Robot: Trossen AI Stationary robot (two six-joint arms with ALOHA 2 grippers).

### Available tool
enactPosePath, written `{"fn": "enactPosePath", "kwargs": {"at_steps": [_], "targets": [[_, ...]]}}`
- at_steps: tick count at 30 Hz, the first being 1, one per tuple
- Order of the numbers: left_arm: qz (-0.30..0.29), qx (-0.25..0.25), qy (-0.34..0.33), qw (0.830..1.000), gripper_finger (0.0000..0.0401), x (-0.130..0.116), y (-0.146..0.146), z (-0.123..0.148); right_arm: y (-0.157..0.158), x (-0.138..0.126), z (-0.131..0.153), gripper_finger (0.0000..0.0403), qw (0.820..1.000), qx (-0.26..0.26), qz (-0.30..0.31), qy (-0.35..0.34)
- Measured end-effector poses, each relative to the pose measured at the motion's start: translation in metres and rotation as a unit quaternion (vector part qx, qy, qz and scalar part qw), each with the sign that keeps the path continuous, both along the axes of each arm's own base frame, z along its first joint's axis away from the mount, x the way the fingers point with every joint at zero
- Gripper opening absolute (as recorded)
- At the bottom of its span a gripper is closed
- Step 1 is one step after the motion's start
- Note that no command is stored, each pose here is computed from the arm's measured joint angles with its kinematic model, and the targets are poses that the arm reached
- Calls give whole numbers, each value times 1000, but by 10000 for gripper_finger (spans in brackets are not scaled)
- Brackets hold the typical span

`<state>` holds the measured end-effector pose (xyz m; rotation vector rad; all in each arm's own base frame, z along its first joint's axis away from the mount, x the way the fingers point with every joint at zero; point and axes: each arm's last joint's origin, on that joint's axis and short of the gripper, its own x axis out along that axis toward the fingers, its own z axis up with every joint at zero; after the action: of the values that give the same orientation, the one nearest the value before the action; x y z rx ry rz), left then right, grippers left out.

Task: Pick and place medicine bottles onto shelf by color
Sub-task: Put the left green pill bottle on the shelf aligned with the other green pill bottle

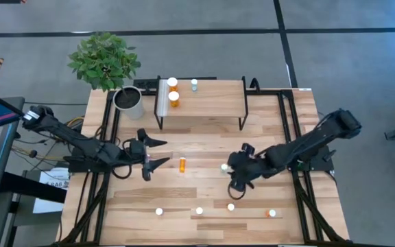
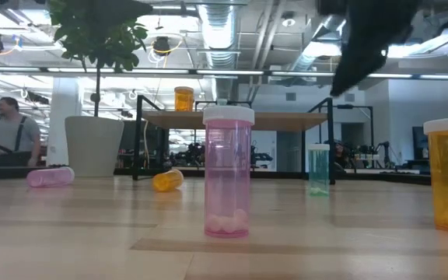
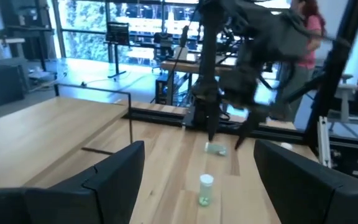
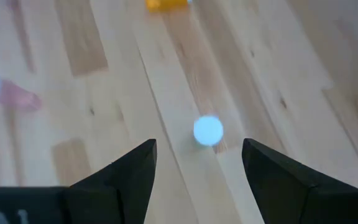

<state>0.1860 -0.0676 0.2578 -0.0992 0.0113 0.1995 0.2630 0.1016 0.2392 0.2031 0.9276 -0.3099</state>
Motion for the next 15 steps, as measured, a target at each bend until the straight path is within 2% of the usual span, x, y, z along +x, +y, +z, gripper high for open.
{"fn": "enactPosePath", "kwargs": {"at_steps": [7, 12, 15], "targets": [[5, -4, 0, 1000, 290, 1, 2, 0, -4, 18, -35, 260, 998, -7, -7, 65], [4, -5, 3, 1000, 290, 1, 2, -1, -15, 17, -43, 260, 998, -12, -11, 64], [4, -5, 7, 1000, 290, 1, 2, -2, -18, 8, -36, 260, 999, -5, -10, 34]]}}
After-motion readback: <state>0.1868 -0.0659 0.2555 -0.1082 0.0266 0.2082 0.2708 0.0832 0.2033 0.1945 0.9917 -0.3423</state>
